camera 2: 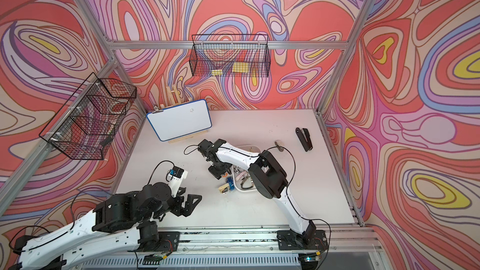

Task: Put the watch into the storage box
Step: Pick up the watch at the center of the board, then place the watch in the storage box.

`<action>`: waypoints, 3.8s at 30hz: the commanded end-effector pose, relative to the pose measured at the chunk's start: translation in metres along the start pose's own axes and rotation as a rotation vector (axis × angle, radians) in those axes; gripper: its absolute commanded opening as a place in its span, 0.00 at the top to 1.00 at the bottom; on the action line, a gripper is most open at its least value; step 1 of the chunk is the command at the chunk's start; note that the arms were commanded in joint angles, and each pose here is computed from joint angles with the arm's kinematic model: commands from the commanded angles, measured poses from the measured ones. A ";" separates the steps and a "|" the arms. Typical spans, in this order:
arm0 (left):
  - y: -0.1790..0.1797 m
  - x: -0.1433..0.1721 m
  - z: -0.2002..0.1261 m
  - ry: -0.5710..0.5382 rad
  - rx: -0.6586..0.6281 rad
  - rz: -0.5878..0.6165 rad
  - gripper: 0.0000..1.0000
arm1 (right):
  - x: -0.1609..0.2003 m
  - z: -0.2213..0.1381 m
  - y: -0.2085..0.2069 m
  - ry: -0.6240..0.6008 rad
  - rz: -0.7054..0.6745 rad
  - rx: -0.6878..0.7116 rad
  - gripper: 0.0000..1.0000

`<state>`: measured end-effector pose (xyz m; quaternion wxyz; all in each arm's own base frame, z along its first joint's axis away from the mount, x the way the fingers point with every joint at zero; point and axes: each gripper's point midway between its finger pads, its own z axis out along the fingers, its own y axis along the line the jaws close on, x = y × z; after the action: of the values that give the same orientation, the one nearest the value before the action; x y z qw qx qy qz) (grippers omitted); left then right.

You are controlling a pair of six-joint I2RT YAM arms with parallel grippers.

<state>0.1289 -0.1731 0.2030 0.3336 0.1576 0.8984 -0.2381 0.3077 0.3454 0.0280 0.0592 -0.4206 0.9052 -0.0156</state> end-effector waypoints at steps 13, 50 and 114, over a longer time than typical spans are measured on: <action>0.011 0.004 0.000 0.002 -0.049 0.017 0.07 | -0.005 0.002 0.006 -0.008 0.018 -0.018 0.83; -0.007 0.002 0.023 0.043 -0.034 0.053 0.07 | 0.083 -0.062 -0.062 -0.127 0.407 -0.139 0.91; -0.011 0.011 0.041 0.086 -0.034 0.058 0.07 | 0.107 -0.087 -0.026 -0.245 0.474 -0.263 0.86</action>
<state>0.1386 -0.2026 0.1725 0.3003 0.1842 0.9137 -0.2027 0.2548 0.2422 0.1099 0.1232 -0.2006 0.9601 0.1510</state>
